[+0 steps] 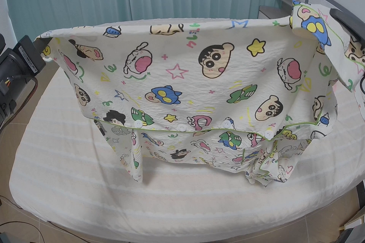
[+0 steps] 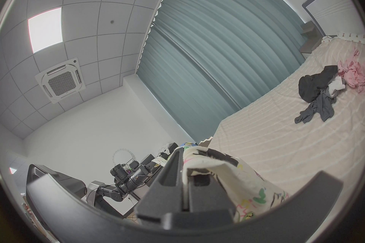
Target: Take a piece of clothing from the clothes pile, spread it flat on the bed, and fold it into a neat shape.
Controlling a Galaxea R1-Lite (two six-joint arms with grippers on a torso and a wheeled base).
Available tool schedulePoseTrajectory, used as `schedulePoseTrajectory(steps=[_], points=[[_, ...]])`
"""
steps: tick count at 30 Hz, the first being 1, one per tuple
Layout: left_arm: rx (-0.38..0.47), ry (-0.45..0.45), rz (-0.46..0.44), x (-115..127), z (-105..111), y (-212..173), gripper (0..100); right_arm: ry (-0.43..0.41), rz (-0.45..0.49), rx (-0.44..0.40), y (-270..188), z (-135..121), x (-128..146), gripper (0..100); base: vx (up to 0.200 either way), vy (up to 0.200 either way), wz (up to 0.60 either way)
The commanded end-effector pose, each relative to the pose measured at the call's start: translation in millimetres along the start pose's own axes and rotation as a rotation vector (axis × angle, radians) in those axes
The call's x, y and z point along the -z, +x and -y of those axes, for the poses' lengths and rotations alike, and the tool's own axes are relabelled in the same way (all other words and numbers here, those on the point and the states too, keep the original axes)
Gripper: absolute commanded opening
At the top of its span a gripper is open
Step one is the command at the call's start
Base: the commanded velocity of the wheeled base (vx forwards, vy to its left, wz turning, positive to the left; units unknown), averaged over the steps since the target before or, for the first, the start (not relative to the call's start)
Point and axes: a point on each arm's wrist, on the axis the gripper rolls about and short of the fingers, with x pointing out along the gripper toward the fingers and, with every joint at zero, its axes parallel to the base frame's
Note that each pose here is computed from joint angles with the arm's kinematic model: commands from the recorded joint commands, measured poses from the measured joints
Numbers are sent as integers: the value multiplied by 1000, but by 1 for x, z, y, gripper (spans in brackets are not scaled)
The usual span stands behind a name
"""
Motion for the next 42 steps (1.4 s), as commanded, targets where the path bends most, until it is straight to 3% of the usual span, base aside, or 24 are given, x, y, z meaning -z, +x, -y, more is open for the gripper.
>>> schedulePoseTrajectory(steps=[1,16,28,42], points=[[-2,-1,1,0,-1,-1,0,1,-2,-1,2,0,0,0,0,200,0],[-2,-5,11,-3,-2,-6,0,4,-12,4,1,2,3,0,0,200,0],[-3,1,-11,4,-6,-14,0,4,-12,4,-1,2,3,0,0,0,0],[4,-6,10,-1,-8,-22,0,-24,-24,-5,-17,-2,11,0,-200,0,0]])
